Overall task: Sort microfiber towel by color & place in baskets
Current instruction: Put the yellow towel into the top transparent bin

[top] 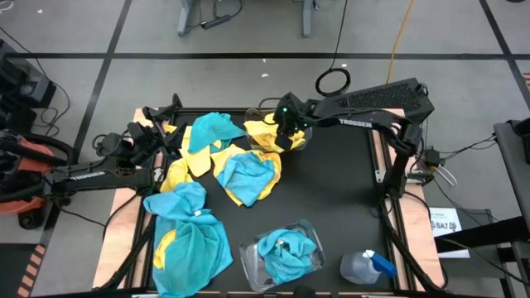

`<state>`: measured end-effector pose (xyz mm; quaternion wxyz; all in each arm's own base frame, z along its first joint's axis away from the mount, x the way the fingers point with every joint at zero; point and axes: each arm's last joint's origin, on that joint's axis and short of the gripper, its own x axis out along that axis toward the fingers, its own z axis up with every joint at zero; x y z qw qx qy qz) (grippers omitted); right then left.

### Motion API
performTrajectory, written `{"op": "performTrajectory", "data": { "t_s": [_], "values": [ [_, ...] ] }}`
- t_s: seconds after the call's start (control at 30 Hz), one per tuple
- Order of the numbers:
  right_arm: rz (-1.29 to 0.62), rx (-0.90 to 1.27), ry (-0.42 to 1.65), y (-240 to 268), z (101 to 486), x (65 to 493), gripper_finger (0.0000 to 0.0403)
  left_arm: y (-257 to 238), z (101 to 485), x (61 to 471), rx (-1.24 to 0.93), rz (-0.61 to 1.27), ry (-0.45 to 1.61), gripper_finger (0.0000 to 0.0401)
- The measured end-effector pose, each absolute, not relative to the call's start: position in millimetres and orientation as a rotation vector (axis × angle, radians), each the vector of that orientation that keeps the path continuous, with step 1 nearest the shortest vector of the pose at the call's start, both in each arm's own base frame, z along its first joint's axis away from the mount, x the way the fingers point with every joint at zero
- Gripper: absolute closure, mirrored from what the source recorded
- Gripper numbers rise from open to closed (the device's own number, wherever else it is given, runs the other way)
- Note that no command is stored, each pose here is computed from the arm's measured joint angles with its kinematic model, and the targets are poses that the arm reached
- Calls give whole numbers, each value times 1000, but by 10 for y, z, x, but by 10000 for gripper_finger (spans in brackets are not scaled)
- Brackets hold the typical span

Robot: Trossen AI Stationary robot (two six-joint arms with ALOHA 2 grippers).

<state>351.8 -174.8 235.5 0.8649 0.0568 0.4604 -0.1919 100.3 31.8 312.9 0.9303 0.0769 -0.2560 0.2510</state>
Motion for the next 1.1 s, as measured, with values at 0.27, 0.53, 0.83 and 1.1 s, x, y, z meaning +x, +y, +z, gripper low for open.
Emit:
{"op": "performTrajectory", "data": {
  "t_s": [0.27,0.53,0.83,1.1],
  "values": [
    [-383,120,1039,-1790,2076,3597,403,318,3128,1002,157,514,-525,66],
    [-387,147,1075,-1861,1933,3599,395,318,3129,1002,157,514,-525,66],
    [-399,167,1088,-1886,1915,3574,361,318,3128,1002,158,514,-524,66],
    [-406,159,1055,-1852,2046,3556,298,318,3128,1003,157,514,-524,66]
  ]
}}
